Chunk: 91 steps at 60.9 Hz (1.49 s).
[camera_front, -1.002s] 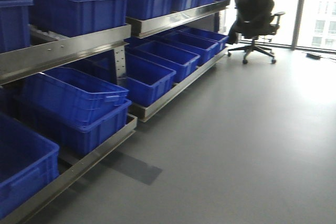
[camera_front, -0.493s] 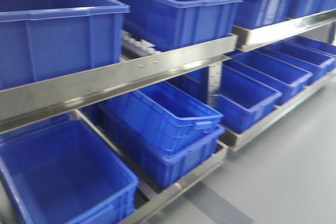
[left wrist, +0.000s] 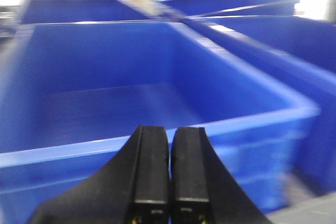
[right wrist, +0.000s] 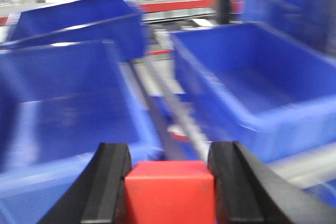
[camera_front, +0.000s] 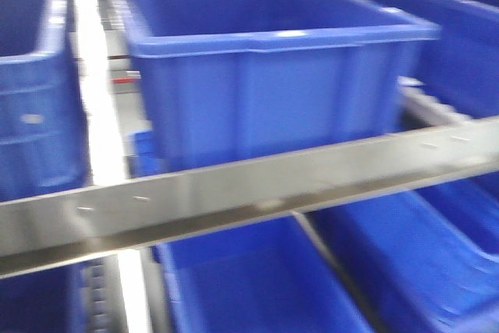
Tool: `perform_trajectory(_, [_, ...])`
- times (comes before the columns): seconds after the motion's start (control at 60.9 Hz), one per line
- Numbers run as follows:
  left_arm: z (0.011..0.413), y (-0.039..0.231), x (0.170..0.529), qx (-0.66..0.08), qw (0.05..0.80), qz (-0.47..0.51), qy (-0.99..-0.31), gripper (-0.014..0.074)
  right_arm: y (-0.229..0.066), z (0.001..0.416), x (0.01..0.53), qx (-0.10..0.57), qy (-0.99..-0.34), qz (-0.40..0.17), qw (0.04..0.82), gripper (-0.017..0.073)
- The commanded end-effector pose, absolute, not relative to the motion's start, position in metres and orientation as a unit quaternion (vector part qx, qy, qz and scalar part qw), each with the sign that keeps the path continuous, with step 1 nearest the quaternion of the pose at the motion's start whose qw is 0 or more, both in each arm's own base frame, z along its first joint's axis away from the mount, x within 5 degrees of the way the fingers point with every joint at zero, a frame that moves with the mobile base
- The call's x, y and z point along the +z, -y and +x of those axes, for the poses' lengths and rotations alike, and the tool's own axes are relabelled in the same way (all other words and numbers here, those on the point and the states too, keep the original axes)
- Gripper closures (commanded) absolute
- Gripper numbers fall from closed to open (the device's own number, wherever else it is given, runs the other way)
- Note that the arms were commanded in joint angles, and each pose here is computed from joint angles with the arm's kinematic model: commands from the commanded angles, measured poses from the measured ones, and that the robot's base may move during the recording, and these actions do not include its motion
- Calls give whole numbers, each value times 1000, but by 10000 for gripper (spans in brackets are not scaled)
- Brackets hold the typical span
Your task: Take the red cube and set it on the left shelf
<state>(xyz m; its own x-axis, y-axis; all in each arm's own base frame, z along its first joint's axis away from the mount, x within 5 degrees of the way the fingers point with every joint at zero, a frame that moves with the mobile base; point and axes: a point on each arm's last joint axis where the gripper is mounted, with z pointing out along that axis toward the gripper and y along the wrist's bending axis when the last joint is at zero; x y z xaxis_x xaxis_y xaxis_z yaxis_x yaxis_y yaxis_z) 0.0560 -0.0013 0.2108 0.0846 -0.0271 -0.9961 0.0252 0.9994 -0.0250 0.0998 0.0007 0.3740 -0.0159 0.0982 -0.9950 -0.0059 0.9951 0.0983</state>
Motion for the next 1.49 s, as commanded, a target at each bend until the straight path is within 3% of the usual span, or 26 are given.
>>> perform_trajectory(0.0, [55,1,211,-20,761,1,-648,492,0,98,392,32,-668,28,743,501])
perform_trajectory(1.479, [55,1,211,-20,761,1,-648,492,0,98,392,32,-668,28,743,501])
